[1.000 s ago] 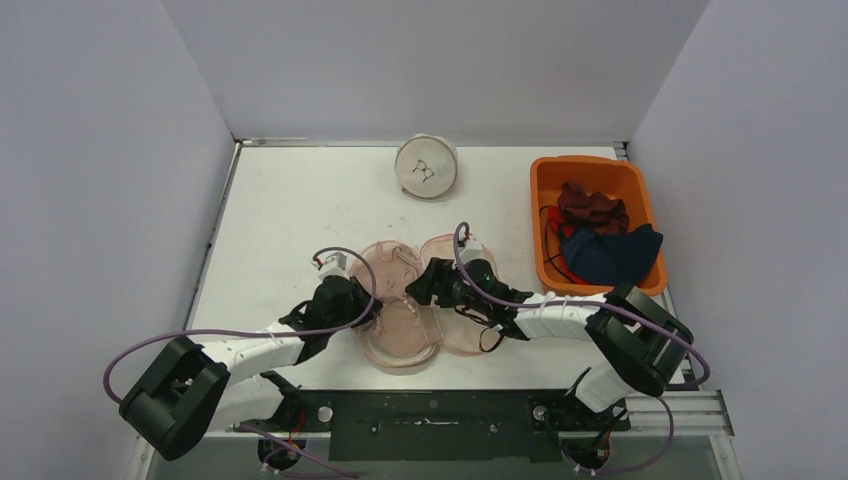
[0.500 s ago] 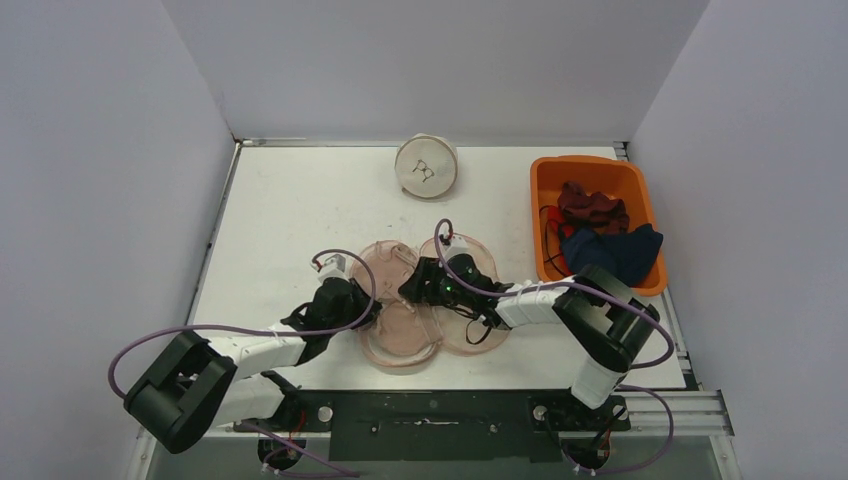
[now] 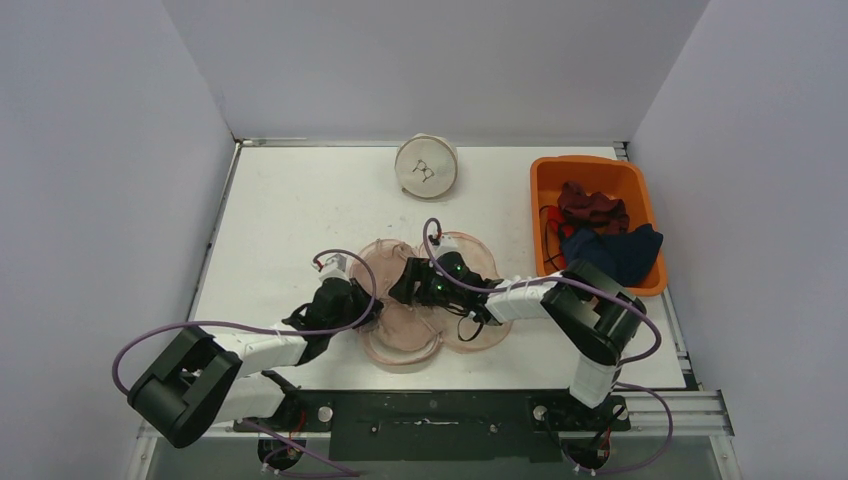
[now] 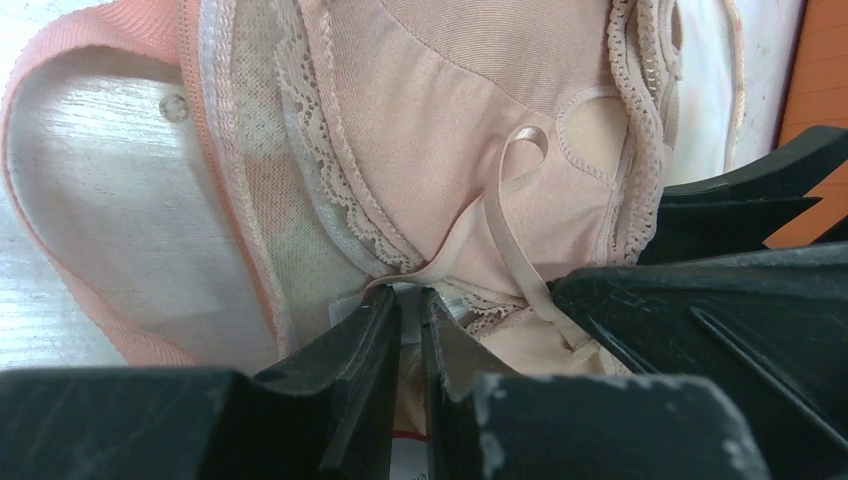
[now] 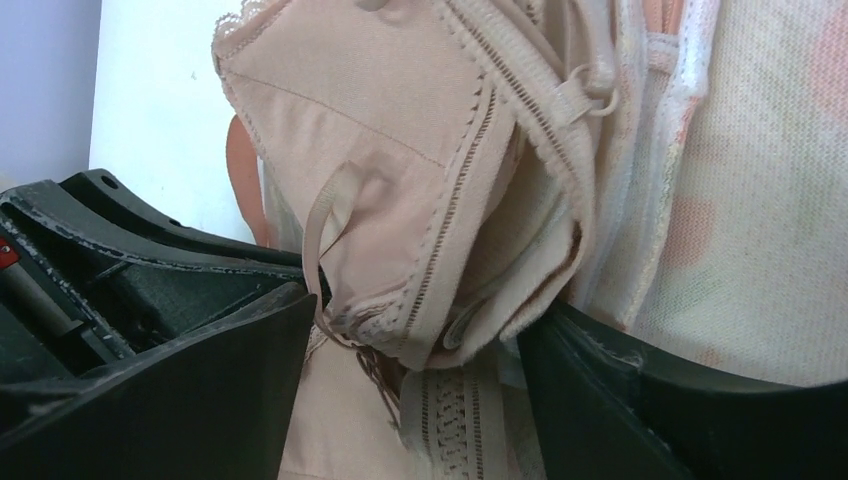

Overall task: Unzip the laundry bag and remove the bra
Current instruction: Pick up the bra from the laundry bag.

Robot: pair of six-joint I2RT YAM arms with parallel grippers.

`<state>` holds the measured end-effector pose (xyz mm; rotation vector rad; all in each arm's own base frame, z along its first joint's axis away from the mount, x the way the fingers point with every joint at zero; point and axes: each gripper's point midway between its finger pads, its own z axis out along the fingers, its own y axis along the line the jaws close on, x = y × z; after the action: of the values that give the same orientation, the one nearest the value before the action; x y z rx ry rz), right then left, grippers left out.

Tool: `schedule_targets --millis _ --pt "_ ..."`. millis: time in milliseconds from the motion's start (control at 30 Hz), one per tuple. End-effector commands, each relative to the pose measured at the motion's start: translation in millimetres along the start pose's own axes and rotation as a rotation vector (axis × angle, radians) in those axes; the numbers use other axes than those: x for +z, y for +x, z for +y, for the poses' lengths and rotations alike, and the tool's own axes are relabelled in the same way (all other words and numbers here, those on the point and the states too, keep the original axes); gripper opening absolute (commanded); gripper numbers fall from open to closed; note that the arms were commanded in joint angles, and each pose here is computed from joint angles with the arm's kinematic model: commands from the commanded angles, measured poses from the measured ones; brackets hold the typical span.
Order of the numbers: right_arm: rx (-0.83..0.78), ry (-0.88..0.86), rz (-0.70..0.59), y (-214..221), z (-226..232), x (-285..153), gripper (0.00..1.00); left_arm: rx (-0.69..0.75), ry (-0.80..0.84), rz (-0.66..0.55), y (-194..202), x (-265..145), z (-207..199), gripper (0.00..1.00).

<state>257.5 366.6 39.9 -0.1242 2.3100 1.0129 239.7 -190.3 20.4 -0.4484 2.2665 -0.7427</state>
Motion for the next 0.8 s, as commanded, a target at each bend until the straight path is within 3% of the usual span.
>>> schedule_targets --millis 0,133,233,600,767 --pt "-0.043 0.027 -0.051 -14.8 5.5 -8.3 0.78 0.018 0.009 0.0 0.9 -3.0 2.0 0.13" --pt "-0.066 0.025 -0.052 -16.1 7.6 -11.0 0.83 0.019 0.011 -0.005 -0.1 -4.2 1.7 0.13" --pt "-0.083 0.009 -0.035 -13.3 13.2 -7.2 0.8 0.016 0.02 -0.002 0.0 -4.8 -0.5 0.13" --pt "-0.088 0.008 0.015 1.7 17.4 6.9 0.4 0.014 0.05 0.006 1.8 -8.4 -4.7 0.13" --pt "-0.127 0.02 -0.018 -7.4 22.2 -4.5 0.13 0.016 0.049 -0.007 -1.9 -13.0 -5.7 0.14"
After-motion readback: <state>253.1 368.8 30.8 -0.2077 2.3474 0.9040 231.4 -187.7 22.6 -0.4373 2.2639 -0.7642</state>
